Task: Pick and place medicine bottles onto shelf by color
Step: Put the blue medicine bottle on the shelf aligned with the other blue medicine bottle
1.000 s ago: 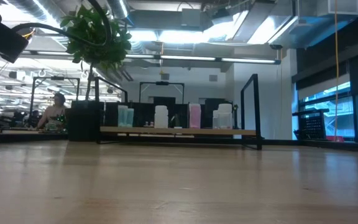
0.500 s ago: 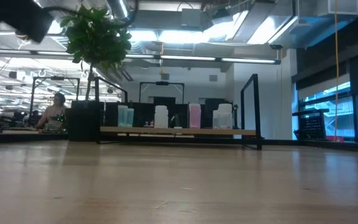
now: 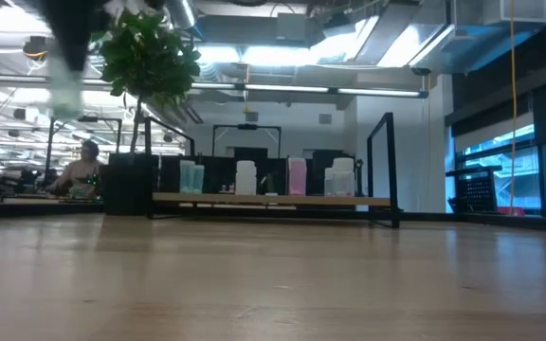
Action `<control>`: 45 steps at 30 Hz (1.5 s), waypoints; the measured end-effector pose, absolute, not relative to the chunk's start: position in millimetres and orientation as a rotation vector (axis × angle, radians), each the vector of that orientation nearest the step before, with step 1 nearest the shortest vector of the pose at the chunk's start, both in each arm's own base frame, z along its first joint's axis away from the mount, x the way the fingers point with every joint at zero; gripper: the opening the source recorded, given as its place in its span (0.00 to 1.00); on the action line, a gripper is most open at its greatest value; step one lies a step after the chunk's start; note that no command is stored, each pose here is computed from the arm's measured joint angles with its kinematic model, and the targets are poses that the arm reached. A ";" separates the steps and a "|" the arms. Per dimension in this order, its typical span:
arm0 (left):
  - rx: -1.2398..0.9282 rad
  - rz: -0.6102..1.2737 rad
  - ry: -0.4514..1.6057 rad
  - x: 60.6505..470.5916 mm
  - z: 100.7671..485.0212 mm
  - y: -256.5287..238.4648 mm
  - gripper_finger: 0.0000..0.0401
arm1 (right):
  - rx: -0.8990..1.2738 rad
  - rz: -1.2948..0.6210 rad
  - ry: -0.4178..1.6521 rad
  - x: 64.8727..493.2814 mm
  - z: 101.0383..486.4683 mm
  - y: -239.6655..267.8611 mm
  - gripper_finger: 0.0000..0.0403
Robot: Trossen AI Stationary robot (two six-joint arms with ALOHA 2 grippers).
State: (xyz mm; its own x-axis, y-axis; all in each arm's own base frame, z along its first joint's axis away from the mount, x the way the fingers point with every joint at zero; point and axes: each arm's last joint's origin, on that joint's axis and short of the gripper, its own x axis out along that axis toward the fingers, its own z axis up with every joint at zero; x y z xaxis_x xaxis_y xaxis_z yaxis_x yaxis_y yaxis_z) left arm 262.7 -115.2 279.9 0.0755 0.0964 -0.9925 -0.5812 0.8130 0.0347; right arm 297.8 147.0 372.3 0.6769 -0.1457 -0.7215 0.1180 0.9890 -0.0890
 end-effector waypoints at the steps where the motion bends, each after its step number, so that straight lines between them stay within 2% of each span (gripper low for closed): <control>1: -0.414 0.523 1.412 265.6 284.7 -109.1 0.22 | -0.036 -0.148 0.814 297.8 372.3 147.0 0.66; 6: -0.335 0.497 1.421 277.3 300.1 -70.4 0.22 | -0.031 -0.151 0.813 297.8 372.3 147.0 0.66; 15: -0.216 0.530 1.435 286.9 295.3 1.8 0.23 | -0.097 -0.142 0.792 299.2 373.6 146.9 0.66; 26: -0.183 0.520 1.398 289.5 275.7 64.0 0.24 | -0.210 -0.432 0.670 299.9 377.2 135.8 0.66; 32: -0.183 0.534 1.393 284.3 268.6 91.8 0.24 | -0.265 -0.560 0.677 302.5 376.3 117.1 0.66; 45: -0.212 0.575 1.403 275.0 268.5 116.3 0.24 | -0.216 -0.667 0.706 314.7 375.8 78.5 0.66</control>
